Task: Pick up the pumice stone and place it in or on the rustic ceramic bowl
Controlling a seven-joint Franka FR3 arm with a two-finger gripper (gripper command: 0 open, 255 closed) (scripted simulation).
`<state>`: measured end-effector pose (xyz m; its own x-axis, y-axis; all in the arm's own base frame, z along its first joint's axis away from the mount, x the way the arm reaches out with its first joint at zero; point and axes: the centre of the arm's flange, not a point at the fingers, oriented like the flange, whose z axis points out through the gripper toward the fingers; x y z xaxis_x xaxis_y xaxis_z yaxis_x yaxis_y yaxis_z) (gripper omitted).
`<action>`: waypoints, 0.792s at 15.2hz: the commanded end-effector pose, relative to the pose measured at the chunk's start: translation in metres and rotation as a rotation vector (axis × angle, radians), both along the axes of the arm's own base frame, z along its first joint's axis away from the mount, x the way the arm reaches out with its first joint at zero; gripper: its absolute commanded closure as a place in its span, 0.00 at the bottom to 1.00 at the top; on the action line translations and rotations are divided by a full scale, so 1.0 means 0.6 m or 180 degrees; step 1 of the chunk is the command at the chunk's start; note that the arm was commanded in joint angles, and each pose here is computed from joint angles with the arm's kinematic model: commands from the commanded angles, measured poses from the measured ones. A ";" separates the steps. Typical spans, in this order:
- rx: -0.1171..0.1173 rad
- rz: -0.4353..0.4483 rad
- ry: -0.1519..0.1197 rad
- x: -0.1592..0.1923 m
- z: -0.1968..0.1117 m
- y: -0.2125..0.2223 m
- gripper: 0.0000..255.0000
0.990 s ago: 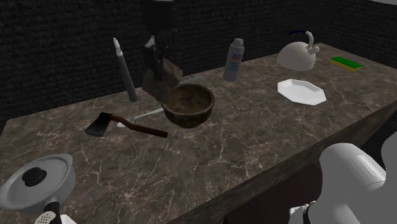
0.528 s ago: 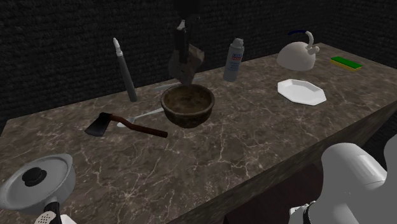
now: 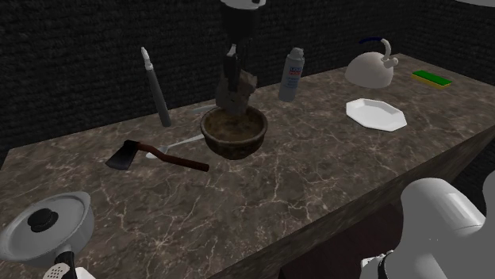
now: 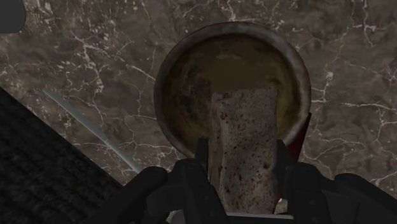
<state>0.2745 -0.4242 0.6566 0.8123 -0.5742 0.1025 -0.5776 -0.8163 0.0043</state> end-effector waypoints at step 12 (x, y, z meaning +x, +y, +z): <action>-0.0002 0.0000 -0.0002 -0.001 -0.088 0.000 1.00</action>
